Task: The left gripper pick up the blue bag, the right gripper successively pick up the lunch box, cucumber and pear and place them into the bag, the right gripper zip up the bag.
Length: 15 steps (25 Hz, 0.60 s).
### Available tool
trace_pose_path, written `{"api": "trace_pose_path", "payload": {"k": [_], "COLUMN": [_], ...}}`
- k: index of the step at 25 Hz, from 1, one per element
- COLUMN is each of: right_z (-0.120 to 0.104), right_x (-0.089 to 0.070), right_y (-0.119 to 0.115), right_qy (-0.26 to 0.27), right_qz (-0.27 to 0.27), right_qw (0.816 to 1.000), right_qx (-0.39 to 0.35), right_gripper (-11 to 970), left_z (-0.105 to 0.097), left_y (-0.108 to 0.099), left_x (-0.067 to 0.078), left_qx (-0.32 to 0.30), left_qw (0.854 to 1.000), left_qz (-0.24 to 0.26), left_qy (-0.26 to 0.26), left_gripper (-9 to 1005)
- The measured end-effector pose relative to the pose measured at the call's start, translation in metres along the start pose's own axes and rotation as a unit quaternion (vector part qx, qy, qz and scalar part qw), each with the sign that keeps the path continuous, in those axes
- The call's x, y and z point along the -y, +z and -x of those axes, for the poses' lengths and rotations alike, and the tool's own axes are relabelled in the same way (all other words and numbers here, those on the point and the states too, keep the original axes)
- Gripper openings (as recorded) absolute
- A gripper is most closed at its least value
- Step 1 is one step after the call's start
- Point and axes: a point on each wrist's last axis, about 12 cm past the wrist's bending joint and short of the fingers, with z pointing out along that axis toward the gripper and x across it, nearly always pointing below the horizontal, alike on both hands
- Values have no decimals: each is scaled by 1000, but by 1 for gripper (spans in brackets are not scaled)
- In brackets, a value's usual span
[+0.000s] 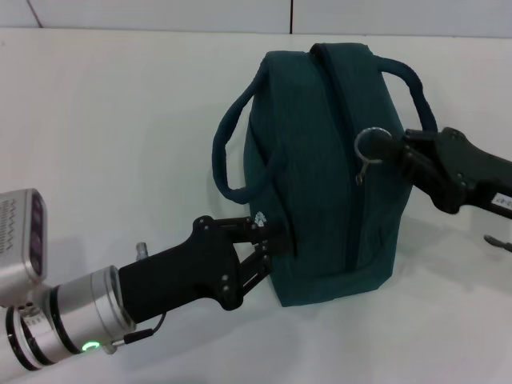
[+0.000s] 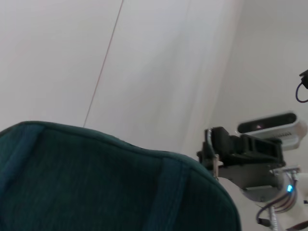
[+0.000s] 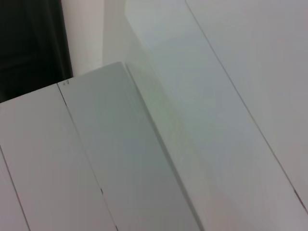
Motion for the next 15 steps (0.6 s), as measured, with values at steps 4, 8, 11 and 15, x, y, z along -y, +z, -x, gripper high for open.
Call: {"api": "trace_pose_path", "payload": {"k": [4,8,11,15], "right_z": [6,8,8,8], "right_x": [7,11,12,12], "right_y": [11,20,23,24], "right_qy": [-8,-12,-12,-12], "right_qz": [-1,4,5,5], "right_qw": [1000,1000,1000,1000], "right_qx": [-7,-19,-25,-26], "right_gripper": [17,17,17,17], "left_z": [0,-3,-4,-4], "left_y": [-2,1,3,3], "left_x": [4,8,9,9], "left_qx": [10,18,23,29], "left_qw": [1000,1000,1000,1000], "left_qz": [-3,-1,4,12], "left_qy": [4,9,8,5], "left_gripper": [167,168,168,291]}}
